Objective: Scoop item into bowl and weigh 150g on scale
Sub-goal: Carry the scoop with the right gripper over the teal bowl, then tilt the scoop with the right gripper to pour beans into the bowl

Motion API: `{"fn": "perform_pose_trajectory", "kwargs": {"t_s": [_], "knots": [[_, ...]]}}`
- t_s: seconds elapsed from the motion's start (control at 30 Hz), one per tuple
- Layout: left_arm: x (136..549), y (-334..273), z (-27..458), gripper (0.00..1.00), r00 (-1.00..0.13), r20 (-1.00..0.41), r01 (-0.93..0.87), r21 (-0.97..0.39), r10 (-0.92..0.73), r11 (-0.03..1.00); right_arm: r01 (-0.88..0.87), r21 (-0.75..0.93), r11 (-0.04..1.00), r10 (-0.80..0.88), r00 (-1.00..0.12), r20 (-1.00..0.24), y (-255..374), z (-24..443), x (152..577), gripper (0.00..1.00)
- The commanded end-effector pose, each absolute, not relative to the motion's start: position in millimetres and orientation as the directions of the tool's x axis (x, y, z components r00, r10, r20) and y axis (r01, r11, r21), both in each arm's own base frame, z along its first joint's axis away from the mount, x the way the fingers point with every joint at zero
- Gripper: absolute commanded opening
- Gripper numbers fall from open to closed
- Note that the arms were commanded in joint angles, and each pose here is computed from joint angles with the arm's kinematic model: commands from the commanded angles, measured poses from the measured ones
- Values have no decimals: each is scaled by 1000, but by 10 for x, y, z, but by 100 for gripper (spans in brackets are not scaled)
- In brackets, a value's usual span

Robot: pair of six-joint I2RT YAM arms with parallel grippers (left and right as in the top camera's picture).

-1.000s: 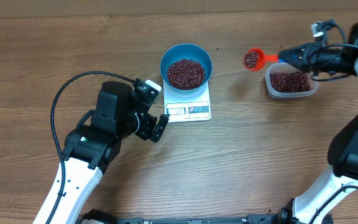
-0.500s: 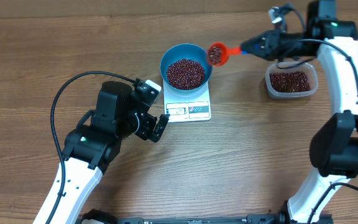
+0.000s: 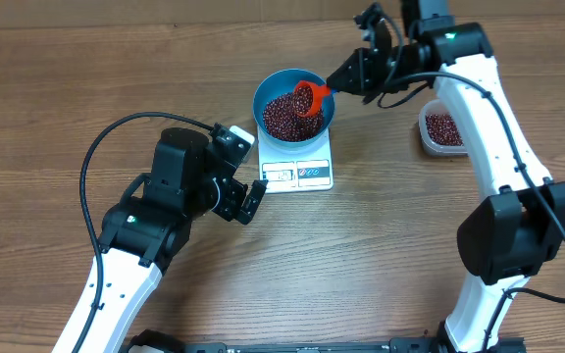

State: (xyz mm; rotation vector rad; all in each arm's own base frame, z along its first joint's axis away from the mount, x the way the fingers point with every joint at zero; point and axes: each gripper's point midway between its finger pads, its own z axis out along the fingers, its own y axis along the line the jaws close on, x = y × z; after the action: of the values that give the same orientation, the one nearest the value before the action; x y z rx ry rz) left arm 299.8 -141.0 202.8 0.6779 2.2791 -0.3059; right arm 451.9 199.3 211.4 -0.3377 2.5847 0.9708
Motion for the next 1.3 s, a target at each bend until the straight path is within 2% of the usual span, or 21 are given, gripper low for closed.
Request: {"fn": "perform_pose_trajectory", "kwargs": {"t_s": [0.0,0.57,0.9,1.13,1.27], "knots": [[3030,-1417,2130,100,-585,-723,546,-15,367,838,-337,461,821,-102,-881,-463,1958,2139,4652,4],[3030,-1417,2130,100,-585,-723,546,-15,367,838,-374,269,888,-183,-822,-539,2106,2149,4714,4],[3030,-1417,2130,99,-585,-723,546,-15,367,838,-378,68,923,-271,-766,-583,2174,2277,4719,4],[3030,-1417,2130,100,-585,-723,546,-15,367,838,-365,-29,931,-313,-751,-582,2208,2266,4680,4],[3031,-1417,2129,100,-585,-723,546,-15,368,838,-421,-69,904,-379,-721,-580,2320,2270,4628,4]]}}
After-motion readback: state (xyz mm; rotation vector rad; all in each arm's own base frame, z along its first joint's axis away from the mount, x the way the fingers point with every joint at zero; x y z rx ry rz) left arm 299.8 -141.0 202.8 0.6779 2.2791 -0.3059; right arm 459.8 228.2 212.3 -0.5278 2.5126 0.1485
